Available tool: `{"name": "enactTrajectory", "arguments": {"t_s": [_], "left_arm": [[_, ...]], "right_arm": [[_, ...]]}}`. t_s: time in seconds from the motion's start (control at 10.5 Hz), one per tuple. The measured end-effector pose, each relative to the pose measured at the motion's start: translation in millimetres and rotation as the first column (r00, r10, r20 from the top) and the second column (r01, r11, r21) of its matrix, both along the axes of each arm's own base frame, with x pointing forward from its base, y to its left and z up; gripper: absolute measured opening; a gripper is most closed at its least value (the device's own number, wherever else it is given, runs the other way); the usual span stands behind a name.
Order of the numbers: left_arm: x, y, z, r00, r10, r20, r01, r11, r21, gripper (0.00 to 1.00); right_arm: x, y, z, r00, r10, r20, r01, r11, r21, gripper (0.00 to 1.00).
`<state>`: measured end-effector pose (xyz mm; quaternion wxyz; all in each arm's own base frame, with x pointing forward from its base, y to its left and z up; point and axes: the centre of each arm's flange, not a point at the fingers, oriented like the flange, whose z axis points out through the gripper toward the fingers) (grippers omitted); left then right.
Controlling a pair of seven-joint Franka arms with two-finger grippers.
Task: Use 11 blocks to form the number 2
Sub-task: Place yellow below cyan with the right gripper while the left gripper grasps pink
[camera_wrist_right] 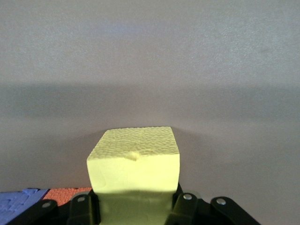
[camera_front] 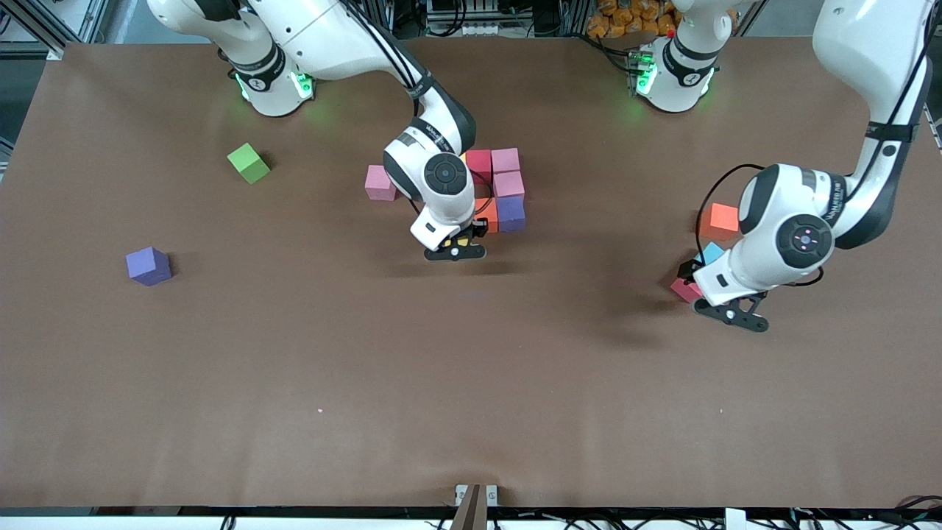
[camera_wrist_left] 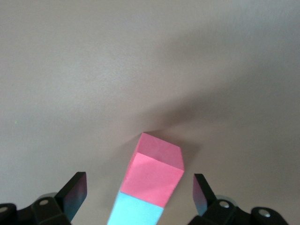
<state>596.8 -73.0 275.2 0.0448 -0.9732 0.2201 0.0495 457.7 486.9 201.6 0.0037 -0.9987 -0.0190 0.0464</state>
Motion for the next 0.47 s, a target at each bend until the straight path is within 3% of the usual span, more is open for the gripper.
{"name": "enactTrajectory", "arguments": {"t_s": [0.38,0.47], "left_arm": [[-17,19,-23,0.992,-0.121,-0.020,0.121,0.993,-0.020,1.00],[-21,18,-24,0.992,-0.126,-0.025,0.126,0.992,-0.019,1.00]], "right_arm": [[-1,1,0,1.000,-0.001,0.000,0.001,1.000,-0.001,0.54],[-2,1,0,1.000,0.008,0.006,-0.008,1.000,-0.006,0.64]]}}
